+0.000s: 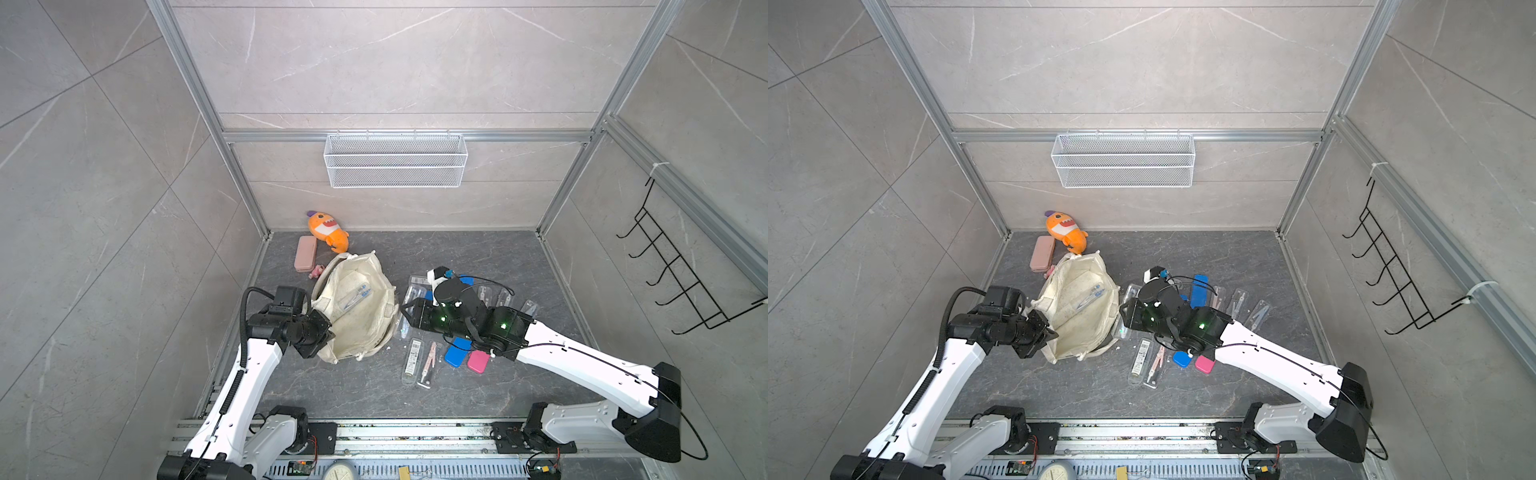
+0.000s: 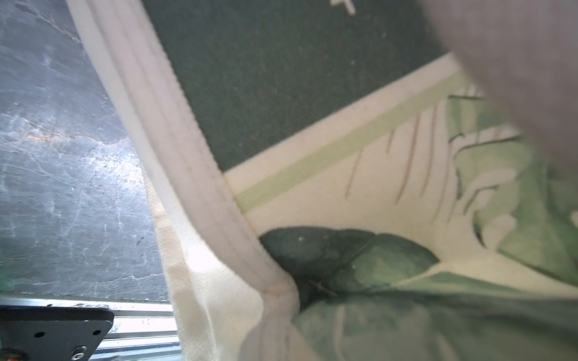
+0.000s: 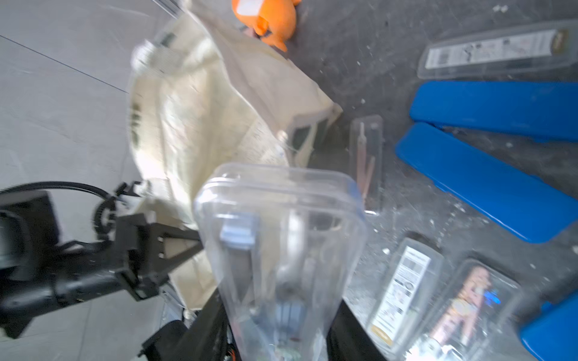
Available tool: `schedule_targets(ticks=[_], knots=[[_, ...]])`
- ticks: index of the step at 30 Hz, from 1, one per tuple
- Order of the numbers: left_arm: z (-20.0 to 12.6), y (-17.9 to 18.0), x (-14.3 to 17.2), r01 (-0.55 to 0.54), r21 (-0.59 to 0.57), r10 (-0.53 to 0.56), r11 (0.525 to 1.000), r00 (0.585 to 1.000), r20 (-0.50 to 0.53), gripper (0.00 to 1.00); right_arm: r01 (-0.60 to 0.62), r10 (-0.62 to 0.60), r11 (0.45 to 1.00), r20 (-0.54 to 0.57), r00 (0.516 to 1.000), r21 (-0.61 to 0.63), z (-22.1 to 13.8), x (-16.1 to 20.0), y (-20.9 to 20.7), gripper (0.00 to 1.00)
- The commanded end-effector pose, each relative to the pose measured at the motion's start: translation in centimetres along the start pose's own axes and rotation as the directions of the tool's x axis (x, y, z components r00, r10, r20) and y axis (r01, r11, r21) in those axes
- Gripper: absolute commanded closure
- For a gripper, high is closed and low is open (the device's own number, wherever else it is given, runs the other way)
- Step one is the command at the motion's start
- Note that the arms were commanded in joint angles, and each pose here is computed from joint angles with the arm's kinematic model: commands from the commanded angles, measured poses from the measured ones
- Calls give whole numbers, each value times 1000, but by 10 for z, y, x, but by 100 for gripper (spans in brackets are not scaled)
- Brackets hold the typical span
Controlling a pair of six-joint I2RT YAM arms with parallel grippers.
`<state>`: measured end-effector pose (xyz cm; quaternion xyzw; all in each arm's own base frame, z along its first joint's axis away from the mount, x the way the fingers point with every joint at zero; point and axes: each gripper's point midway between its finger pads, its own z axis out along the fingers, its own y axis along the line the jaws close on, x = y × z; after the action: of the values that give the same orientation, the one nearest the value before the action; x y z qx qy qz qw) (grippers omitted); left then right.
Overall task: Take out the compass set from the canvas bag
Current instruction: Place the compass set at the center of the board.
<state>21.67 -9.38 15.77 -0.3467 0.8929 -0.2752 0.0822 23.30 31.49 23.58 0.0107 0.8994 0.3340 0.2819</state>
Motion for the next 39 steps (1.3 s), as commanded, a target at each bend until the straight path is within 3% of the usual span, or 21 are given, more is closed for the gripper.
schedule_targets(ticks=[1, 8, 14, 22, 31, 39], knots=[[-8, -18, -9, -15, 70, 15, 997, 1000, 6, 100, -7, 16, 997, -112, 994, 75, 8, 42, -23, 78], [-11, -22, -19, 2, 89, -3, 996, 1000, 16, 100, -25, 60, 991, -261, 964, 134, 55, 117, -19, 78], [-15, -22, -19, -8, 90, 6, 996, 1000, 24, 100, -68, 133, 975, -311, 941, 211, 88, 143, -33, 77], [-16, -17, -14, -8, 92, 5, 996, 1000, 25, 100, -118, 206, 955, -324, 923, 273, 101, 156, -56, 74], [-16, -14, -13, -7, 90, 5, 996, 1000, 23, 100, -125, 213, 950, -304, 928, 285, 92, 153, -63, 52], [-17, -13, -11, -13, 90, 11, 996, 1000, 22, 100, -111, 187, 956, -270, 944, 271, 76, 139, -60, 42]])
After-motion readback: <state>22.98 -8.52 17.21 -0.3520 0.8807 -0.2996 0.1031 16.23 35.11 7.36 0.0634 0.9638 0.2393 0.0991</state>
